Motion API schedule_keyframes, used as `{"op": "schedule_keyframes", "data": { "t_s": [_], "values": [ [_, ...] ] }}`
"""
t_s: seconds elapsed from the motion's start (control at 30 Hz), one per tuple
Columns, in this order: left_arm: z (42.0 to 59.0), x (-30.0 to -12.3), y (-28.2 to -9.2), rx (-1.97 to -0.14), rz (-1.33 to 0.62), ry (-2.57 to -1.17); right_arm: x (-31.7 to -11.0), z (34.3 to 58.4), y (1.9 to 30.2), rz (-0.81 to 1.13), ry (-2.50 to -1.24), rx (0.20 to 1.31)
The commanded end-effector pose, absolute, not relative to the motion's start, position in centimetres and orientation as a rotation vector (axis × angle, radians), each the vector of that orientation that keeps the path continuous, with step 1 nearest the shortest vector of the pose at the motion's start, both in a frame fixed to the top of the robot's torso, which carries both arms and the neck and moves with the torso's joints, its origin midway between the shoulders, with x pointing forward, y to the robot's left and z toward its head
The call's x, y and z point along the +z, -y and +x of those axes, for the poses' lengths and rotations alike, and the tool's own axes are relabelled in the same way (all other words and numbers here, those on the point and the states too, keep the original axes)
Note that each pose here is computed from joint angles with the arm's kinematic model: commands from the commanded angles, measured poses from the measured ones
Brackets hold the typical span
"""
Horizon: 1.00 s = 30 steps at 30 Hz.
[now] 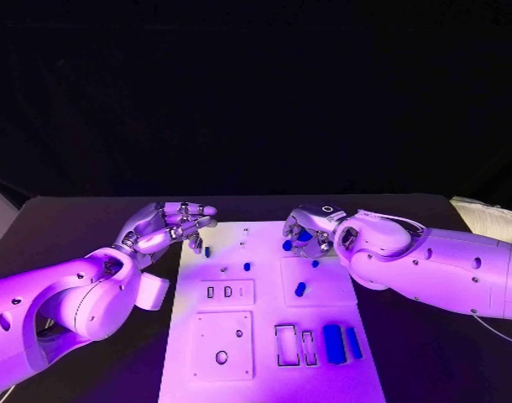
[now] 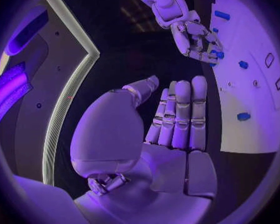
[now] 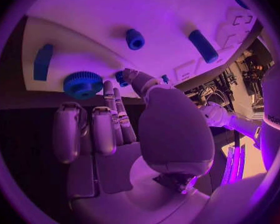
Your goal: Assemble the parts on the task board
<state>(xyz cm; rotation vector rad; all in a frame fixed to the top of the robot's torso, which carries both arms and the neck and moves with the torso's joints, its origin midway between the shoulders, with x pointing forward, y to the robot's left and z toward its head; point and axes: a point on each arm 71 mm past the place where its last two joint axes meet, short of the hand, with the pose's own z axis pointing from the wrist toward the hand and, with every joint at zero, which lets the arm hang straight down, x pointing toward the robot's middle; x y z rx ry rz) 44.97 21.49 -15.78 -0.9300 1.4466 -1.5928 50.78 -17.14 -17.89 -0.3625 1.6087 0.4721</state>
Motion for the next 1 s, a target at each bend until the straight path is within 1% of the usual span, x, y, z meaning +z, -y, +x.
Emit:
{"op": "schedule_keyframes", "data": {
  "t_s": [0.03,0.73,1.0],
  "values": [
    [44.85,-15.62,-21.28,-1.617,-0.914,-1.457,-17.82,50.77,17.09,-0.342,-1.592,0.478],
    [44.97,-15.72,-21.61,-1.604,-0.922,-1.463,-17.82,50.34,16.44,-0.321,-1.581,0.514],
    [45.01,-15.77,-21.67,-1.601,-0.924,-1.466,-17.48,50.14,16.39,-0.287,-1.543,0.524]
  ]
}}
